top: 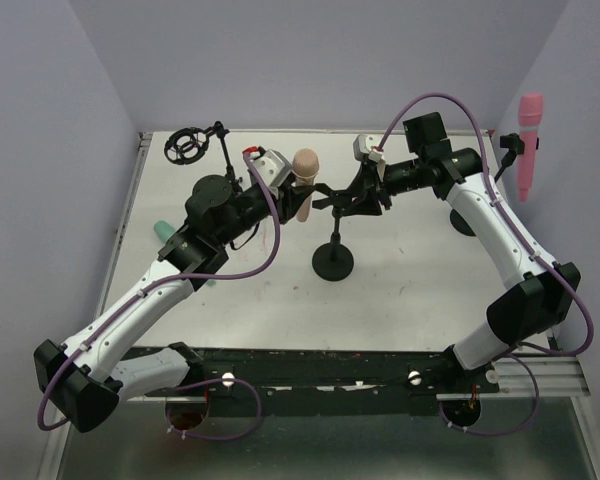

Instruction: Attach the microphones to the stand

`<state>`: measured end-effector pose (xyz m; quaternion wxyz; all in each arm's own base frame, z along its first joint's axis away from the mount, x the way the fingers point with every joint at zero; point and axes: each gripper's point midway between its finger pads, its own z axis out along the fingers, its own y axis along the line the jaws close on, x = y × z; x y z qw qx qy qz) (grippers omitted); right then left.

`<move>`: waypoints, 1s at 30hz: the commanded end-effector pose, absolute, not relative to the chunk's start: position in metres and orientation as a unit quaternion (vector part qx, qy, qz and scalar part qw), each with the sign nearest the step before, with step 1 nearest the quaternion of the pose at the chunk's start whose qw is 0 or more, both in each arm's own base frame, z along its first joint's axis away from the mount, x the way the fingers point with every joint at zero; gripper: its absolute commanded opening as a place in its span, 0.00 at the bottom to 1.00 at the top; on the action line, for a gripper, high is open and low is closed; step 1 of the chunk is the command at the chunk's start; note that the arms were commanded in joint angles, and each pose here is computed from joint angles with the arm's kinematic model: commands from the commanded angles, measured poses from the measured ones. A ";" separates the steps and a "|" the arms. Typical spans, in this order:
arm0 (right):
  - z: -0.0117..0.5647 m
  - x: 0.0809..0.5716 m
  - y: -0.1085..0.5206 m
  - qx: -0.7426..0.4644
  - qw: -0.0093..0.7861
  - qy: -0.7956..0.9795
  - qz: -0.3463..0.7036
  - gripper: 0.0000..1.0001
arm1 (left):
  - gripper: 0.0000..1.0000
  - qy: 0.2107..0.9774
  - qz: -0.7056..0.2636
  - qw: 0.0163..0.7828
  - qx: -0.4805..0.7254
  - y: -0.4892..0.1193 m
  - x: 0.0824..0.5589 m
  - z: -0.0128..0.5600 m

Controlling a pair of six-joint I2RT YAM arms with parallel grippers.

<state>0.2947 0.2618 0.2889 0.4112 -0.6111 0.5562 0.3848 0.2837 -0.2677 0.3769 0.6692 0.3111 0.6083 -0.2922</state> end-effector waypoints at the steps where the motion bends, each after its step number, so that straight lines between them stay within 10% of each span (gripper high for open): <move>1: 0.291 0.283 0.261 -0.613 0.407 0.550 0.395 0.15 | 0.02 0.576 -0.342 0.671 0.319 -0.285 0.277 0.398; 23: 0.290 0.280 0.263 -0.607 0.406 0.548 0.407 0.19 | 0.01 0.588 -0.399 0.631 0.311 -0.315 0.290 0.385; 30: 0.294 0.278 0.264 -0.600 0.410 0.548 0.414 0.60 | 0.05 0.593 -0.400 0.627 0.309 -0.315 0.290 0.382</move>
